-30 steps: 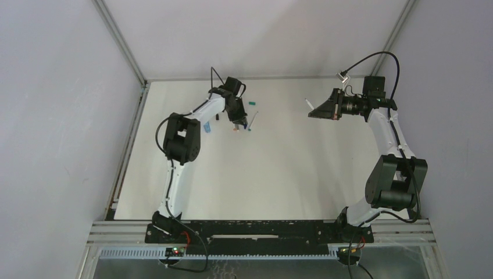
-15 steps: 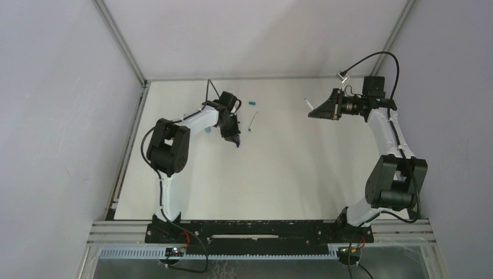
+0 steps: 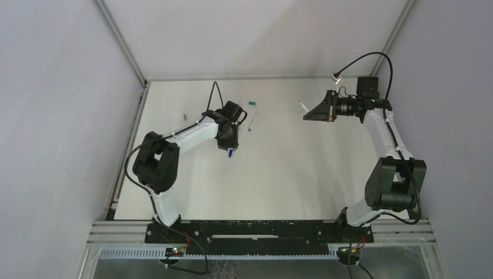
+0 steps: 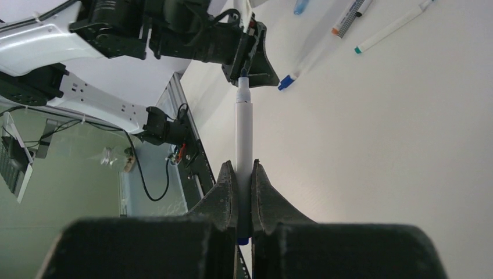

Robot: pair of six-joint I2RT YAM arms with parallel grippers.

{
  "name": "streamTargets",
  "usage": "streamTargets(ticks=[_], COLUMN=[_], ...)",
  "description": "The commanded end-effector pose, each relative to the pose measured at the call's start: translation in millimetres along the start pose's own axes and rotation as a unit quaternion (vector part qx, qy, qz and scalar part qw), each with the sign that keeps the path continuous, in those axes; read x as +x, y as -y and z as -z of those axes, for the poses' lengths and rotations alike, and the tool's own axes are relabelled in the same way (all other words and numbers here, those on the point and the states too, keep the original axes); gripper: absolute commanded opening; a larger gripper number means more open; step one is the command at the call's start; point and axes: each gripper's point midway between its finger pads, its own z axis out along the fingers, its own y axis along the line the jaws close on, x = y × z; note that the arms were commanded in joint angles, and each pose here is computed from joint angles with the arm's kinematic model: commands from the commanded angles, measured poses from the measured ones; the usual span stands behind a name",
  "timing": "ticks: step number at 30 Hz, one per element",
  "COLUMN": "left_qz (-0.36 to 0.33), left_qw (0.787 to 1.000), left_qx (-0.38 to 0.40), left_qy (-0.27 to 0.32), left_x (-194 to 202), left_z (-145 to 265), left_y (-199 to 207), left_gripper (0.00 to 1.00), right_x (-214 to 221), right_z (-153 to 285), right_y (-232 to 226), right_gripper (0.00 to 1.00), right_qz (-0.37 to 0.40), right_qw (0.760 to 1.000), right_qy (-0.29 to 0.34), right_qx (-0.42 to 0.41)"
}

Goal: Insert the pens into the pen caps
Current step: Move the pen cap to the center of the board, then pick up the pen cap from the center of the board.

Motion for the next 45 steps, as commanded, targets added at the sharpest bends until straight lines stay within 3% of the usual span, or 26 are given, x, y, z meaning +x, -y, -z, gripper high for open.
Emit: streamTargets(ticks=[1, 7, 12, 16, 18, 19, 22, 23, 26, 33, 39, 45], left_qz=[-0.011, -0.018, -0.027, -0.010, 0.011, 0.028, 0.042, 0.052, 0.054, -0.009, -0.071, -0.093], left_qw=[0.997, 0.982, 0.952, 0.927, 0.924, 0.926, 0.950, 0.957, 0.958, 0.989, 0.992, 0.991], left_qx=[0.006, 0.041, 0.047, 0.060, 0.077, 0.083, 0.134, 0.149, 0.181, 0.036, -0.043, -0.059], left_qy=[0.082, 0.185, 0.301, 0.370, 0.376, 0.367, 0.277, 0.245, 0.217, 0.145, 0.090, 0.072], left_x=[-21, -47, -72, -80, -80, -79, -67, -64, -59, -49, -48, -50], left_z=[37, 69, 106, 129, 128, 122, 86, 74, 56, 21, 5, 4], left_y=[2, 4, -2, -10, -10, -11, -2, -2, 11, -4, 5, 4], left_gripper=[0.40, 0.46, 0.53, 0.76, 0.97, 0.99, 1.00, 0.93, 0.86, 0.69, 0.63, 0.57], right_x=[2, 7, 11, 19, 21, 22, 24, 25, 29, 30, 31, 30], right_z=[-1, -2, 0, -2, -4, -5, -10, -10, -9, -10, -13, -14], right_y=[-19, -25, -34, -39, -41, -41, -45, -46, -44, -41, -39, -38], right_gripper=[0.00, 0.00, 0.00, 0.00, 0.00, 0.00, 0.00, 0.00, 0.00, 0.00, 0.00, 0.00], right_qz=[0.037, 0.056, 0.077, 0.091, 0.096, 0.101, 0.118, 0.123, 0.128, 0.119, 0.105, 0.093], right_qw=[0.999, 0.998, 0.997, 0.996, 0.995, 0.995, 0.993, 0.992, 0.991, 0.993, 0.994, 0.995], right_qy=[-0.001, -0.005, -0.005, -0.012, -0.014, -0.015, -0.020, -0.021, -0.022, -0.025, -0.026, -0.025], right_qx=[-0.002, 0.006, 0.009, 0.006, 0.001, -0.001, -0.005, -0.004, -0.003, 0.000, -0.008, -0.016])
